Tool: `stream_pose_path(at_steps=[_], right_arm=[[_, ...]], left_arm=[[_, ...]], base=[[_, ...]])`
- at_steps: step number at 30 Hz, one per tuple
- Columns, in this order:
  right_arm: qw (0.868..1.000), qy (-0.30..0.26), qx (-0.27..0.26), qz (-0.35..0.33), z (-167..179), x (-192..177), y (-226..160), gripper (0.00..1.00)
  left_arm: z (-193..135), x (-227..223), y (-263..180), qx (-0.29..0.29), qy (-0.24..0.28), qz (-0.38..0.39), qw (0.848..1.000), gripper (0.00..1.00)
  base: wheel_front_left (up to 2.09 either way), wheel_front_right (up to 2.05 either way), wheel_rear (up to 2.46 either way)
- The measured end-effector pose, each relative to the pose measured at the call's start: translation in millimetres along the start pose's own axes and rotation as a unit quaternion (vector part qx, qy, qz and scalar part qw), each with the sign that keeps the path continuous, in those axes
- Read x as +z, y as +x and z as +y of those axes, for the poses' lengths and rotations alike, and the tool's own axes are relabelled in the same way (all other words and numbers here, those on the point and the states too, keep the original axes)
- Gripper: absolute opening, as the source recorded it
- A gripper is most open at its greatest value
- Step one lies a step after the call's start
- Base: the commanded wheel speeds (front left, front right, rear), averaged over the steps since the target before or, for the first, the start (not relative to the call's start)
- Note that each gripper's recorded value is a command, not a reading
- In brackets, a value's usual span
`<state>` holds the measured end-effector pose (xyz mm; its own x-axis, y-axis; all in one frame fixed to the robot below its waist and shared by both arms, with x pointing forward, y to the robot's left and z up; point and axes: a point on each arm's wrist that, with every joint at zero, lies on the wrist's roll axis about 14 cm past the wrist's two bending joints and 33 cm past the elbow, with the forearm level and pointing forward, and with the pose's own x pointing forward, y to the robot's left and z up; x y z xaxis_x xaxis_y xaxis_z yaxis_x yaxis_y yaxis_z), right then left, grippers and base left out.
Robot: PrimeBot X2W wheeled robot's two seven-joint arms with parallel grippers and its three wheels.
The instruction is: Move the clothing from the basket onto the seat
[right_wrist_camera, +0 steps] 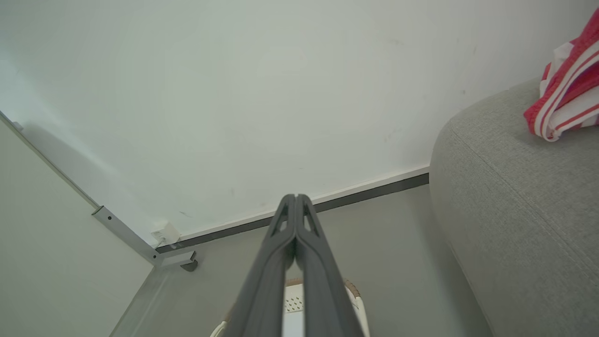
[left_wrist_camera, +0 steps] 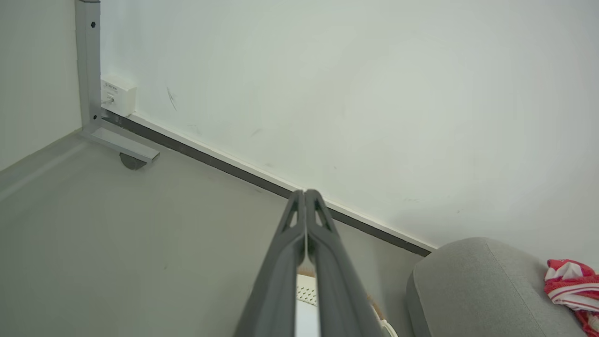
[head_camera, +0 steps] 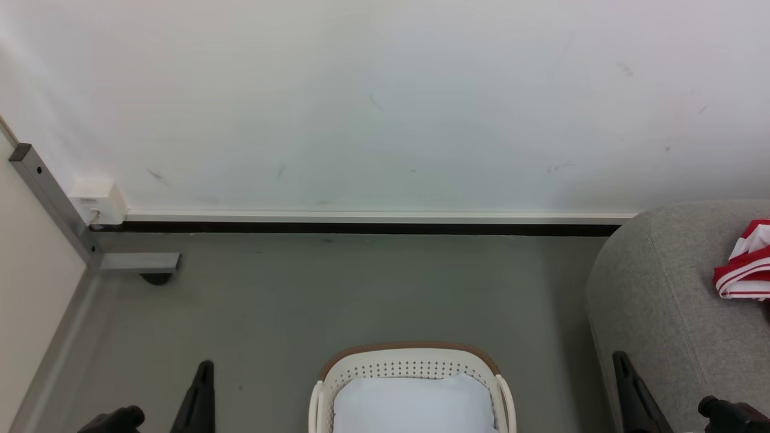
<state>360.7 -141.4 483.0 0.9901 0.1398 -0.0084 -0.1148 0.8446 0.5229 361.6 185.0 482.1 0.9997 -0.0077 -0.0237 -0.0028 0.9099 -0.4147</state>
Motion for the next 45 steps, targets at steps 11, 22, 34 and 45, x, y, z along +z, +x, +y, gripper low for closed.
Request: stream_pose_path(at_steps=[11,22,34,45], right_arm=[[0.997,0.076,-0.021,-0.007,-9,8,4,0.00],[0.989,0.145,-0.036,-0.011,-18,14,6,0.00],[0.976,0.211,-0.044,-0.019,-23,20,10,0.00],[0.963,0.264,-0.048,-0.026,-27,25,12,0.00]], left_arm=[[4,3,4,0.015,-0.084,0.002,0.996,0.00],[7,7,8,0.026,-0.163,0.002,0.986,0.00],[8,10,11,0.030,-0.234,0.001,0.972,0.00],[9,14,14,0.030,-0.295,0.000,0.955,0.00]], base=[[0.00,0.00,0.00],[0.00,0.00,0.00],[0.00,0.00,0.00],[0.00,0.00,0.00]])
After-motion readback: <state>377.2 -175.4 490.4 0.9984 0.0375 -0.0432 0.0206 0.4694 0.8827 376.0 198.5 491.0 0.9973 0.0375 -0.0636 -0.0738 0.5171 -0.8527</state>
